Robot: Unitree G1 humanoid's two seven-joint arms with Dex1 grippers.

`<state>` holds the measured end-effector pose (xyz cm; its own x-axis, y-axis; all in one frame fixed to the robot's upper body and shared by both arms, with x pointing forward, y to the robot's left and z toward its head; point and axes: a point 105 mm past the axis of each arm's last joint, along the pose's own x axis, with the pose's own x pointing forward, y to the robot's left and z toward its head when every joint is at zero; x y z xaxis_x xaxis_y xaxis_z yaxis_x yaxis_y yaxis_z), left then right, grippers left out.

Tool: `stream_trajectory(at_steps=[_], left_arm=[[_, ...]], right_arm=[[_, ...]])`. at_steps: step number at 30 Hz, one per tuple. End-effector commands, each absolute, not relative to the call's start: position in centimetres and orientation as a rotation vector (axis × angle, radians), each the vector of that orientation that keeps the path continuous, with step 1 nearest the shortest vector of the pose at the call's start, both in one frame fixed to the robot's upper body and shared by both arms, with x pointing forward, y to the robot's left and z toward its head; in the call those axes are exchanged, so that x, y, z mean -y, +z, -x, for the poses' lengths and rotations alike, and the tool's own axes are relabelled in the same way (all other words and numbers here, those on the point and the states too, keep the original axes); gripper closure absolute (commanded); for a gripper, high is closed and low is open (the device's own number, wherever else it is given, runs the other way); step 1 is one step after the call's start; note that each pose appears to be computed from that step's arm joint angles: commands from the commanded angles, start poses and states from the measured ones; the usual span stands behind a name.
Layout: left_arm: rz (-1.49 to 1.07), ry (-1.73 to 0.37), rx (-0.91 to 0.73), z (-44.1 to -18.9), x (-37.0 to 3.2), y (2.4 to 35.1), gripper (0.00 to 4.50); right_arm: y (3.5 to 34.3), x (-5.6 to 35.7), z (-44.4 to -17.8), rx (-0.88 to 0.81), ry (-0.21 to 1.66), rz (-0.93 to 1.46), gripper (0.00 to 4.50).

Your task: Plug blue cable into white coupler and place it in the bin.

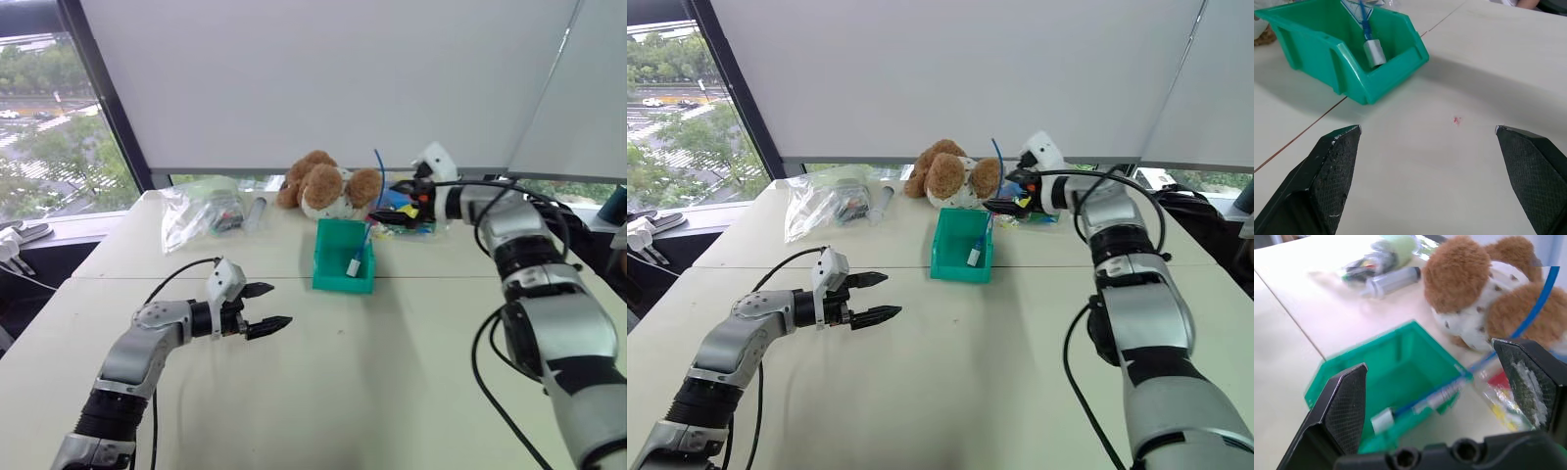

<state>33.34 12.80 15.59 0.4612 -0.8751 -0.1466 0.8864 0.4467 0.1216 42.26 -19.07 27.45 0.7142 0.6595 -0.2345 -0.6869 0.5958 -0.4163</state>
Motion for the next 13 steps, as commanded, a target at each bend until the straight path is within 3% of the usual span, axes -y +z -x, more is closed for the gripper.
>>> stream_trajectory(at_steps=[1,6,13], left_arm=[[-0.219,-1.1,-0.037,-32.9,-13.3,16.9,0.0],[-0.224,-1.082,-0.045,-32.6,-14.4,17.6,0.0],[-0.224,-1.075,-0.069,-32.1,-15.6,18.0,0.0]], right_arm=[[26.5,19.2,-36.5,-0.056,0.874,0.508,0.04],[22.1,18.1,-30.0,-0.16,0.908,0.474,0.04],[20.6,18.1,-26.8,-0.21,0.855,0.421,0.04]])
